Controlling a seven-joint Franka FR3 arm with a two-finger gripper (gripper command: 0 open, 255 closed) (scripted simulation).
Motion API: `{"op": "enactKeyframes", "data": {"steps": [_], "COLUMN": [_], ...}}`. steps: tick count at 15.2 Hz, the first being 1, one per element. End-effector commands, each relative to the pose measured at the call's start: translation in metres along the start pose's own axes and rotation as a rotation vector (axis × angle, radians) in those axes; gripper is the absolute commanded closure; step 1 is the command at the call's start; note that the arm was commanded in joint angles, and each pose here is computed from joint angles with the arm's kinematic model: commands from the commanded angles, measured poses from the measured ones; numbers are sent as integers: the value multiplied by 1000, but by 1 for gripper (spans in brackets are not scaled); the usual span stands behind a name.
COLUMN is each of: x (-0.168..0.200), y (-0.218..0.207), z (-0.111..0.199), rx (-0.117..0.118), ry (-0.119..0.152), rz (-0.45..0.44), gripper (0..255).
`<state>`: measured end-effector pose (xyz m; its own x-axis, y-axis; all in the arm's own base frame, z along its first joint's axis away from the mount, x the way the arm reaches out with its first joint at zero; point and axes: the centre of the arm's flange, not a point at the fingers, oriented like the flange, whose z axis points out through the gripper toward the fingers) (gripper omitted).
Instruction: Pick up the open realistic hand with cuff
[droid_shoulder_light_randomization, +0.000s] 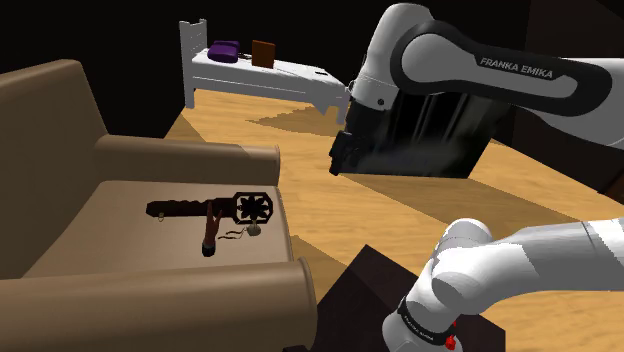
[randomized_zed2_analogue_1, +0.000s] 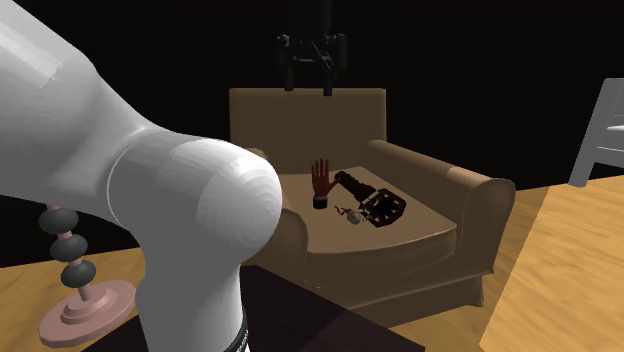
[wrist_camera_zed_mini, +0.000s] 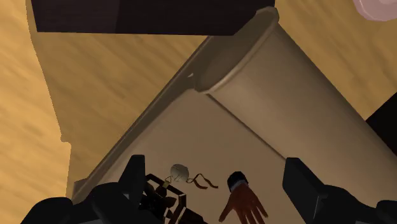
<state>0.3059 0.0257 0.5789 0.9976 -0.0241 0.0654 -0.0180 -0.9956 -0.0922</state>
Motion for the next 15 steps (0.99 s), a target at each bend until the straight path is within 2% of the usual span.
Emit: {"op": "enactKeyframes", "data": {"steps": [1,15], "x": [0,117], "y": [0,-75], "z": [0,118], "rx": [0,49], "ry": [0,-37], "rz": [0,508], "gripper": [0,0]}}
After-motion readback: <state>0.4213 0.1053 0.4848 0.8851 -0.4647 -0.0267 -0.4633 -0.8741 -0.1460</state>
